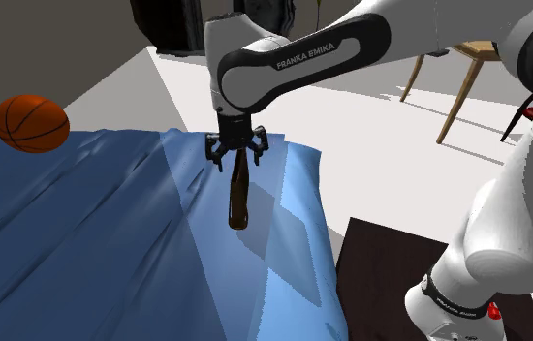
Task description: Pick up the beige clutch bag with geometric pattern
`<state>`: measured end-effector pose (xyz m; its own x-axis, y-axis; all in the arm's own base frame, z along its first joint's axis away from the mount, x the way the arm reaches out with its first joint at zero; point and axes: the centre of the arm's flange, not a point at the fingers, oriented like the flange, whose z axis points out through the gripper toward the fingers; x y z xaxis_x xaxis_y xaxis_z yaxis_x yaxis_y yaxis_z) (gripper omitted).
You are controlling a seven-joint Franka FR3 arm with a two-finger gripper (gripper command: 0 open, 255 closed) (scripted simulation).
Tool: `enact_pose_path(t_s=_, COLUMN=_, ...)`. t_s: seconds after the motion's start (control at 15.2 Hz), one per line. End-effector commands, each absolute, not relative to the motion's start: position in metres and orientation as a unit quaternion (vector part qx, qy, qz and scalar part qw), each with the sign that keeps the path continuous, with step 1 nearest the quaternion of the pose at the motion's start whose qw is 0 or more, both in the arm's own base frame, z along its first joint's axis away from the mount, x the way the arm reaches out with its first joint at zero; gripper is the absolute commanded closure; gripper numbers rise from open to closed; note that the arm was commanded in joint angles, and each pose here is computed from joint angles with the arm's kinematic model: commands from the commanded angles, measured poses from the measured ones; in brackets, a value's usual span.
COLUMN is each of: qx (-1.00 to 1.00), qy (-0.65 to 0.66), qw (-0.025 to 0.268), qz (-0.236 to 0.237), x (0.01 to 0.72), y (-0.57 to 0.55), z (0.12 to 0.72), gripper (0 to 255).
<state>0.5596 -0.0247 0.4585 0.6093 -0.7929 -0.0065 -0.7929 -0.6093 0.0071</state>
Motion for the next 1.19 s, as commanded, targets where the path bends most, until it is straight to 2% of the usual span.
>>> enact_pose_path(t_s=0.0, qx=0.873, qy=-0.487, qw=-0.001, qz=-0.01, x=0.577, y=-0.039, z=0.443, gripper=0)
enact_pose_path(t_s=0.73, qx=0.856, qy=-0.517, qw=-0.003, qz=-0.014, x=0.587, y=-0.052, z=0.392, gripper=0)
enact_pose_path(t_s=0.79, qx=0.856, qy=-0.516, qw=-0.003, qz=-0.014, x=0.587, y=-0.052, z=0.393, gripper=255)
enact_pose_path(t_s=1.12, qx=0.856, qy=-0.516, qw=-0.003, qz=-0.014, x=0.587, y=-0.052, z=0.393, gripper=255)
